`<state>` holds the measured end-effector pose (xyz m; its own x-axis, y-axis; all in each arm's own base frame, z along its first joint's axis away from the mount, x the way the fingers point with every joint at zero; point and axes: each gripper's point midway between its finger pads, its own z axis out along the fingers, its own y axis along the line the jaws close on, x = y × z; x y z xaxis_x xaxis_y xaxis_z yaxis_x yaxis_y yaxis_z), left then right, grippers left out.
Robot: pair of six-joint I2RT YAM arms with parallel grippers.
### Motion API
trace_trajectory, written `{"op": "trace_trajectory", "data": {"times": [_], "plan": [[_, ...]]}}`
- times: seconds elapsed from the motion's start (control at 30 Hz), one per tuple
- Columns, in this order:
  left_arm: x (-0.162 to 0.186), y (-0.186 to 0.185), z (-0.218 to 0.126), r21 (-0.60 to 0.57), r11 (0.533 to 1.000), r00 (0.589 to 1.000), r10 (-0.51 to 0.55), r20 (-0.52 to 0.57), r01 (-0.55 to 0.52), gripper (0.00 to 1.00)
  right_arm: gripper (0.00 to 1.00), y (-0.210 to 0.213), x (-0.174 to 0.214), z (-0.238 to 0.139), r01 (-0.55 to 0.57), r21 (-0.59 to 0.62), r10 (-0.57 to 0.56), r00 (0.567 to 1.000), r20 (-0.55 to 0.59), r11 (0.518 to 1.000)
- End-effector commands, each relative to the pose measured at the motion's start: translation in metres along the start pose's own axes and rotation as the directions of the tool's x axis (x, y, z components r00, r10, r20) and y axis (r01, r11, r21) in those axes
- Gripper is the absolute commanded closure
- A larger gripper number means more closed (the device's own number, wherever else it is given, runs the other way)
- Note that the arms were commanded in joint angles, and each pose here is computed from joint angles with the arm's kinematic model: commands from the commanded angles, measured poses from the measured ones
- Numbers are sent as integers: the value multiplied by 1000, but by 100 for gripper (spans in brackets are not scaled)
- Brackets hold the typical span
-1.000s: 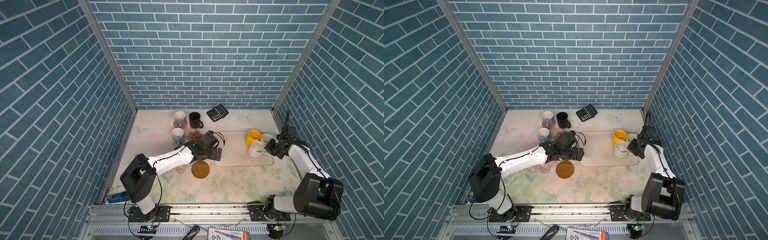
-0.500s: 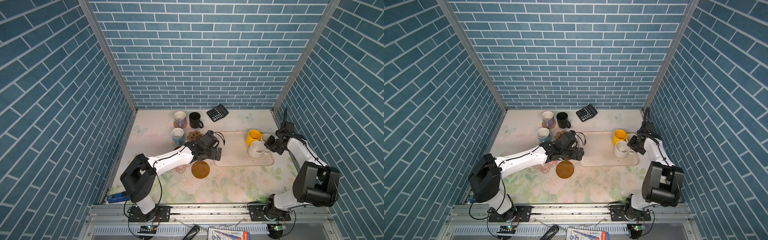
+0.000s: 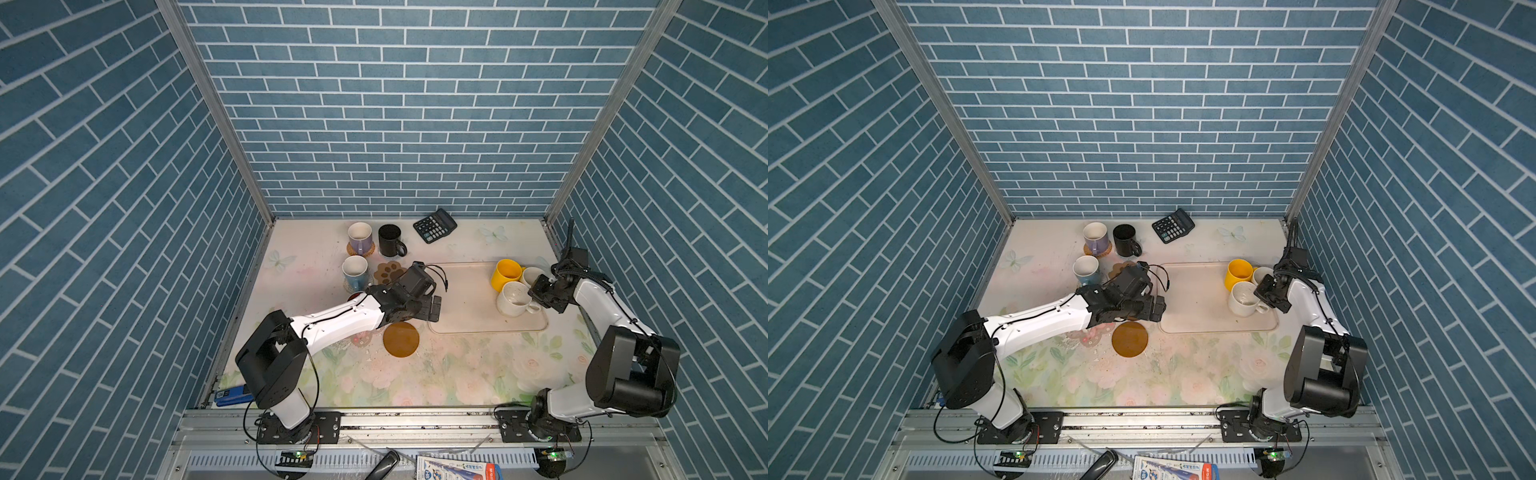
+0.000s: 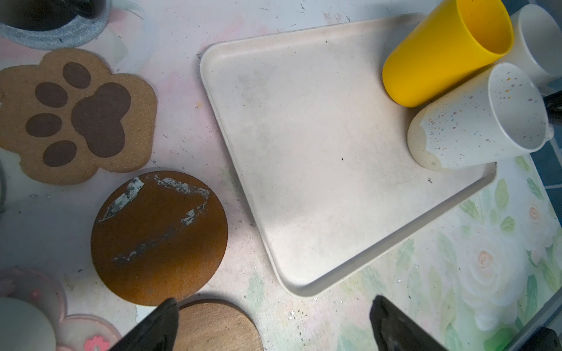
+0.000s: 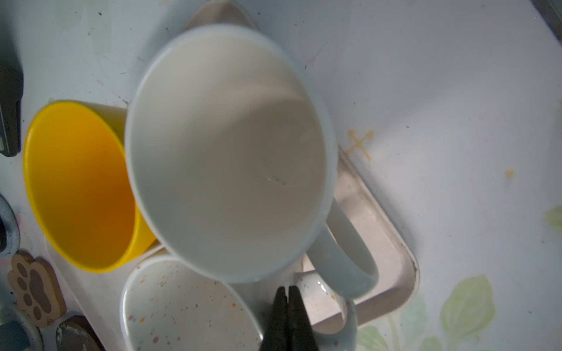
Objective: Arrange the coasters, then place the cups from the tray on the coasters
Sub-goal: 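Lower the right gripper onto the white speckled mug rim and close it, then lift the speckled mug off the tray and carry it toward the coasters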
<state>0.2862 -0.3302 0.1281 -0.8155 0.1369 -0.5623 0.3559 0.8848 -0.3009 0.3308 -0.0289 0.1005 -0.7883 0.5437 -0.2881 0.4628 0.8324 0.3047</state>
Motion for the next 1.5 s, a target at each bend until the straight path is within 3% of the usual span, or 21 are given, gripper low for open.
{"op": "trace_trajectory", "data": {"times": [0.0,0.27,0.47,0.7,0.83,1.27,1.47], "plan": [[1,0,-6,0,1000,1000,-2,14,2,1,100,2,32,2,33,-22,-35,996,-87,999],[2,2,-12,2,1000,1000,-1,25,1,1,100,15,58,2,71,-40,-76,989,-125,997],[1,2,-14,2,1000,1000,5,25,-5,1,100,15,52,-17,106,-17,-107,990,-90,994],[-5,6,-15,11,1000,1000,-7,29,7,1,56,17,60,-40,189,-17,-189,977,-96,982],[-10,10,-18,29,999,999,-26,29,25,1,44,19,70,-45,255,-17,-256,961,-102,967],[-14,16,-26,16,999,999,-33,35,32,1,46,20,77,-18,286,-11,-285,949,-135,958],[-15,21,-25,36,997,998,-63,25,62,1,56,21,77,-1,289,-4,-286,948,-140,957]]}}
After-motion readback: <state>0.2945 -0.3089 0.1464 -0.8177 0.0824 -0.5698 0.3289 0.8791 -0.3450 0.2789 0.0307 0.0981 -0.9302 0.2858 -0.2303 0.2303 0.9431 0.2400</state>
